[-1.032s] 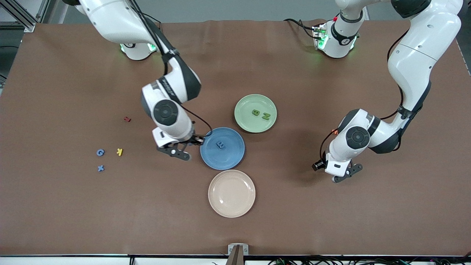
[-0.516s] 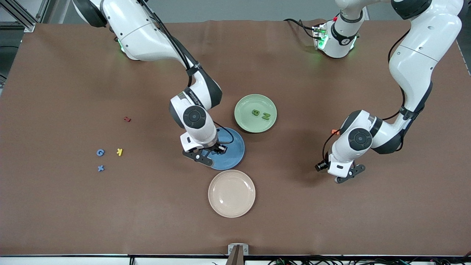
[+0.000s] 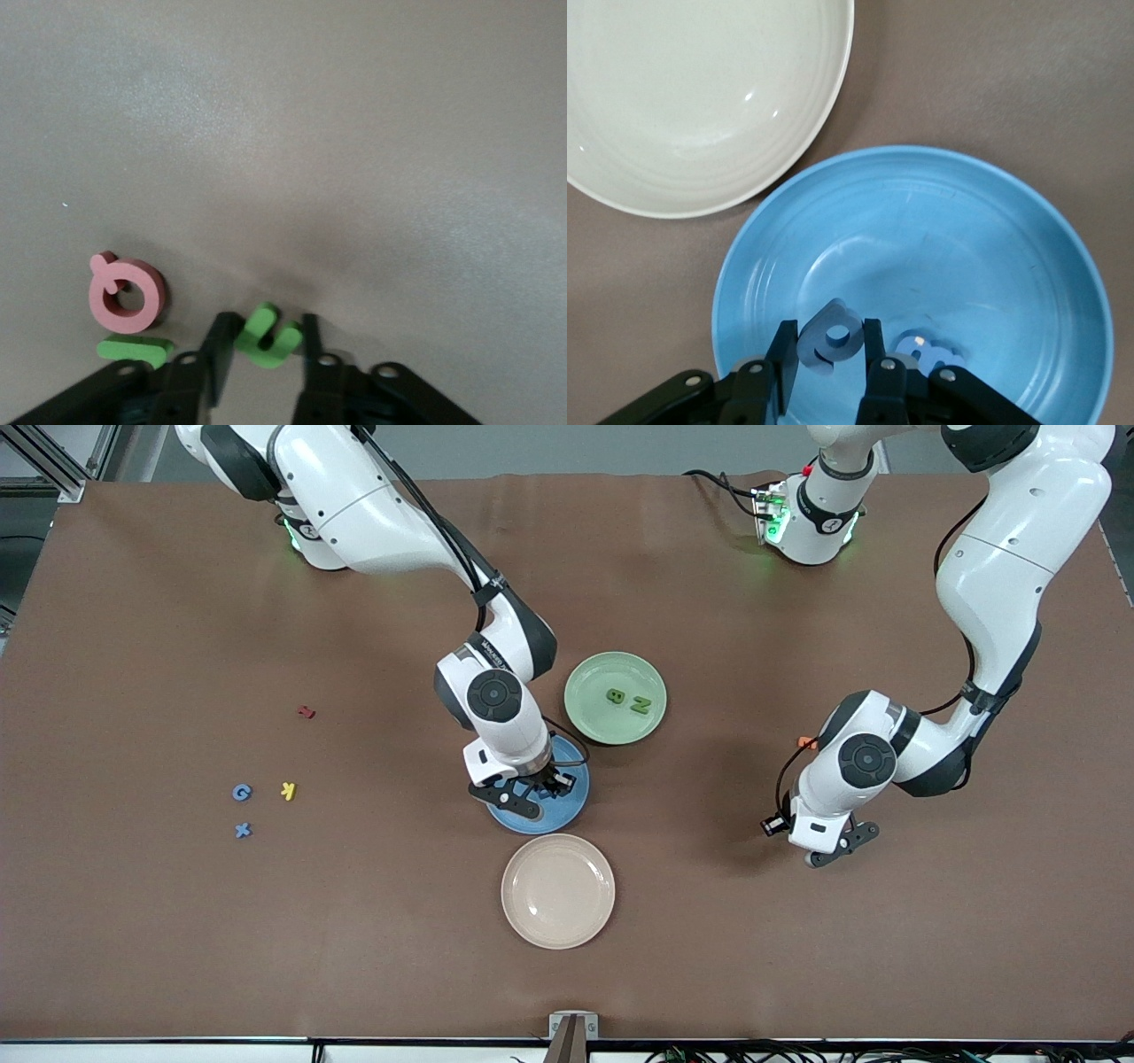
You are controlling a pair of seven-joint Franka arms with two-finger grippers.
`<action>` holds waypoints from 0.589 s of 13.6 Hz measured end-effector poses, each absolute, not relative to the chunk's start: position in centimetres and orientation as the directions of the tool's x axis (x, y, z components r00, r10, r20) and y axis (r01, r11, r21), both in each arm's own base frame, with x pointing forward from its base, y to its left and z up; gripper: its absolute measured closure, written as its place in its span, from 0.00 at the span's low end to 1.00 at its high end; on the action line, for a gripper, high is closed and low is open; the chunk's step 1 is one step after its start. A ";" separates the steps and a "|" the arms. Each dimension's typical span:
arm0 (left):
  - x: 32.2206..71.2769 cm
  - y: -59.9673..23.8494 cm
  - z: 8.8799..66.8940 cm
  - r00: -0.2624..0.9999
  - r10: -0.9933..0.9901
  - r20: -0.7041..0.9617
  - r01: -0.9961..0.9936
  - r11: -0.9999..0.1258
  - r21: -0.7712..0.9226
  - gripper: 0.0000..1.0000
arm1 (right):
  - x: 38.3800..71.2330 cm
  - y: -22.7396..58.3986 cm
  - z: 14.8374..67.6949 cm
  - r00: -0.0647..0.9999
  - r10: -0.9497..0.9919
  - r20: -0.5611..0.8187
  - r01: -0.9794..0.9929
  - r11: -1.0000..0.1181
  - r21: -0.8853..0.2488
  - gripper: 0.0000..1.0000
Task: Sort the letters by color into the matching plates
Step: 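Place the u on the green plate while the right gripper returns to letters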
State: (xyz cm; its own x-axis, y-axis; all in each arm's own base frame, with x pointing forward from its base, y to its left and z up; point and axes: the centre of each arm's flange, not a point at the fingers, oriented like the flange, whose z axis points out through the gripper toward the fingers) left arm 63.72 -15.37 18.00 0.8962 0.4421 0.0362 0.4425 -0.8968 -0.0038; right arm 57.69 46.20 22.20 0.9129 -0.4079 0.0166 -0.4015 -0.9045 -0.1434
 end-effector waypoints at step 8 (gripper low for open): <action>61.0 -21.5 20.9 0.907 0.420 -0.011 0.420 -0.907 -0.014 0.68 | 57.4 46.8 23.0 0.917 -0.399 -0.005 -0.397 -0.911 -0.113 0.19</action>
State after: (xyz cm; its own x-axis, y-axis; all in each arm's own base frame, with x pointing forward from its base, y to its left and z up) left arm 61.02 -21.55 20.90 0.9073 0.4203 -0.0113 0.4202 -0.9073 -0.0138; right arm 57.38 46.82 23.03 0.9169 -0.3991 -0.0051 -0.3971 -0.9108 -0.1128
